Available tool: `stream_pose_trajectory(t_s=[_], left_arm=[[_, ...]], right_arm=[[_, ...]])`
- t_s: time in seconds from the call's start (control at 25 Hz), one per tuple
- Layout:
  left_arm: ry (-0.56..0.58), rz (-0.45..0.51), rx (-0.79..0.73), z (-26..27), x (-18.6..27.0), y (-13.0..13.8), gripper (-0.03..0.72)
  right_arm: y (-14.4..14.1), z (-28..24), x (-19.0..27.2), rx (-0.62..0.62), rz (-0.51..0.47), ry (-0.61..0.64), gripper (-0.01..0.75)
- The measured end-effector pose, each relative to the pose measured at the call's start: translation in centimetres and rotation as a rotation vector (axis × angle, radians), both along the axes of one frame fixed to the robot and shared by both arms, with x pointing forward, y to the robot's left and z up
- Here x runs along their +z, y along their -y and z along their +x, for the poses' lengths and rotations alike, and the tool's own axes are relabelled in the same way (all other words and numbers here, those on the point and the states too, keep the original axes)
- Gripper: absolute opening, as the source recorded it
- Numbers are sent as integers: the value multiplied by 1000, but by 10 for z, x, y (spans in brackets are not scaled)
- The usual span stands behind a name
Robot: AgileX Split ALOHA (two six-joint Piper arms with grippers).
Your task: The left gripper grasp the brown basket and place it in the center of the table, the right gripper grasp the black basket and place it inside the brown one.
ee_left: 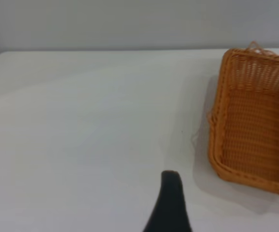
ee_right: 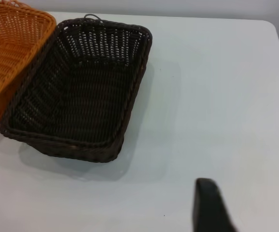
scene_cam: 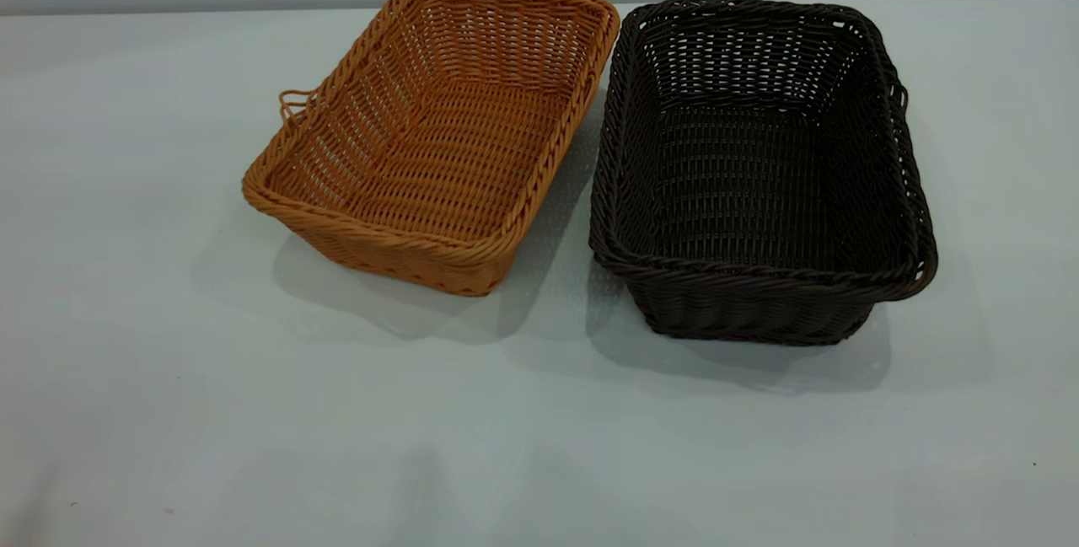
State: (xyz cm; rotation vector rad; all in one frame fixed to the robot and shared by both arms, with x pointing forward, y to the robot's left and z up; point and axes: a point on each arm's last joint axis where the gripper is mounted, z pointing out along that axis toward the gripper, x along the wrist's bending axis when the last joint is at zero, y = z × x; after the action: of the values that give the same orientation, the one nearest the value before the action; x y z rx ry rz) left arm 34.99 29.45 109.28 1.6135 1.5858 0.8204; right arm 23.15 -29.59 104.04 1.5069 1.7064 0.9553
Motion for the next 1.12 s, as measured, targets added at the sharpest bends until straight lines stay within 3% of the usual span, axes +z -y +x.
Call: stream_pose_trajectory(t_s=[0.24,0.36,0.8,1.12], left_arm=[[-116,20,-64,93,-25,15,570],[-147,43,-130,138,-36,34,570],[-397,116,-234,278,-149,84,570],[-451,149,-295,325,-213,115,570]], right_arm=[[6,2,0,-89,10,-10,604],[9,8,3,-135,23,-35,671],[5,61,20,-155,21,-162,622],[1,111,5,-178,37,-336,606]])
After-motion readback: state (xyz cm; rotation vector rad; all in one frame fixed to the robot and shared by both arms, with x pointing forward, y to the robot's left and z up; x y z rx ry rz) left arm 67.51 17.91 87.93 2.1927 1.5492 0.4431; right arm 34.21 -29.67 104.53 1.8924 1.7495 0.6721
